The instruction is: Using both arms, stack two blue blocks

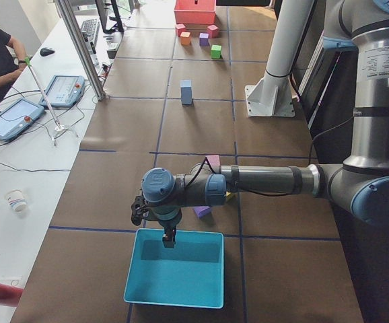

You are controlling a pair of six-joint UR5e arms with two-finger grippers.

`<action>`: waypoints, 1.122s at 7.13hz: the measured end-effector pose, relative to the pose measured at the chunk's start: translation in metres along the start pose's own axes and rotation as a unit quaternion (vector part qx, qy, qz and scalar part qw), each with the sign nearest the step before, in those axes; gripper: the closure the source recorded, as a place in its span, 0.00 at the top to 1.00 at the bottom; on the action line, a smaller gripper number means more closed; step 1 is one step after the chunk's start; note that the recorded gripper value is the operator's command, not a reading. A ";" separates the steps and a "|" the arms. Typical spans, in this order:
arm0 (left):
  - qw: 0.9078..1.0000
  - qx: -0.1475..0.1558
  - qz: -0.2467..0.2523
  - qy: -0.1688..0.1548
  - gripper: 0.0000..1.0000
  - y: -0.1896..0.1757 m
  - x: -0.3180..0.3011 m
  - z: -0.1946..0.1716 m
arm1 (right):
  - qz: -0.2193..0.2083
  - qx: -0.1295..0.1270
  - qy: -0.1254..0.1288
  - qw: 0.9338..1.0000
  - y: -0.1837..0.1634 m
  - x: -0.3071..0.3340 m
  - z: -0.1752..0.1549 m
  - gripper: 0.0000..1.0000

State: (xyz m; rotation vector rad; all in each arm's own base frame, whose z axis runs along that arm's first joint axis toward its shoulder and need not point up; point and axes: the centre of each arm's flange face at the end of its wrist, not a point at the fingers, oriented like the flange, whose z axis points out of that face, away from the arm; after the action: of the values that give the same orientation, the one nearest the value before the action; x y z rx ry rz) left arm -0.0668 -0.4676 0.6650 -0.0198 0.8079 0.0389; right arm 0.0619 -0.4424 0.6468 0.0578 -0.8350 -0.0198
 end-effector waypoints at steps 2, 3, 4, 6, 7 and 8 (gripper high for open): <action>1.000 0.000 0.000 0.000 1.00 0.000 0.000 0.000 | 0.000 0.001 0.000 1.000 0.000 0.000 0.000 1.00; 1.000 0.000 0.000 0.000 1.00 0.000 0.000 0.000 | 0.000 0.001 0.000 1.000 0.000 0.001 0.000 1.00; 1.000 0.000 0.000 0.000 1.00 0.000 0.000 0.000 | 0.000 0.001 0.000 1.000 0.000 0.001 -0.001 1.00; 1.000 -0.001 0.000 0.000 1.00 0.000 -0.001 0.001 | 0.000 0.004 0.000 1.000 -0.002 0.000 -0.003 1.00; 1.000 -0.001 0.000 0.000 1.00 0.000 -0.001 0.001 | -0.001 0.007 0.000 1.000 -0.004 0.000 -0.005 1.00; 1.000 -0.001 0.000 0.000 1.00 0.000 -0.001 0.001 | -0.002 0.009 0.000 1.000 -0.005 -0.001 -0.007 1.00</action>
State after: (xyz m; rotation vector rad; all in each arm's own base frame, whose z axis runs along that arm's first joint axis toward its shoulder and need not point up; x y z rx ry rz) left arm -0.0668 -0.4674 0.6657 -0.0206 0.8080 0.0398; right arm 0.0668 -0.4472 0.6414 0.0753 -0.8347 -0.0155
